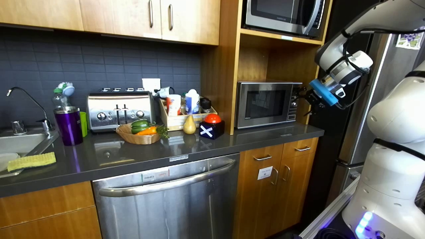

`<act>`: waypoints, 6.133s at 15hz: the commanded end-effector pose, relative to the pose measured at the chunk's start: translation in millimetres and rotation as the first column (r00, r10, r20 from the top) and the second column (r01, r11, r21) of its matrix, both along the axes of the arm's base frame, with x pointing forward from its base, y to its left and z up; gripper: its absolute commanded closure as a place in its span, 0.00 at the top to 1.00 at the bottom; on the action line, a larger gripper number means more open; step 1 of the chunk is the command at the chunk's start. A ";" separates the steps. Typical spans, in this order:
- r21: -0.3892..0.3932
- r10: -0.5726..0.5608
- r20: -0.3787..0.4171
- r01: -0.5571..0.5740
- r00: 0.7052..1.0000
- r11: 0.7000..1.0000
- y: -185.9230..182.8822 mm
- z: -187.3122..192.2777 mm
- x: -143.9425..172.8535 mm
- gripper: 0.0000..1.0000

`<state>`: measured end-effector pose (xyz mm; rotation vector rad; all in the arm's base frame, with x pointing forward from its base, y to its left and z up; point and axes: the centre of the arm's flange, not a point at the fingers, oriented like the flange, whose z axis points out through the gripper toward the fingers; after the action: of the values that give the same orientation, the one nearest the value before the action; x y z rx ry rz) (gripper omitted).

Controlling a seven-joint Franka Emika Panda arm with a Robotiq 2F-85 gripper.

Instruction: Press a button on the right side of the microwave.

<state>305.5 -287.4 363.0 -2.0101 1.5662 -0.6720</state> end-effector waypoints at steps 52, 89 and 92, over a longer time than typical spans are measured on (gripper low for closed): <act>-0.222 -0.353 0.438 0.480 0.827 0.849 -117.4 -57.4 72.6 1.00; -0.108 -0.394 0.437 0.481 0.809 0.870 -112.4 -66.5 87.8 0.81; -0.103 -0.394 0.436 0.480 0.809 0.871 -110.2 -67.1 89.3 0.75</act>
<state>391.7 -399.8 293.0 -1.5120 1.7637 -1.4009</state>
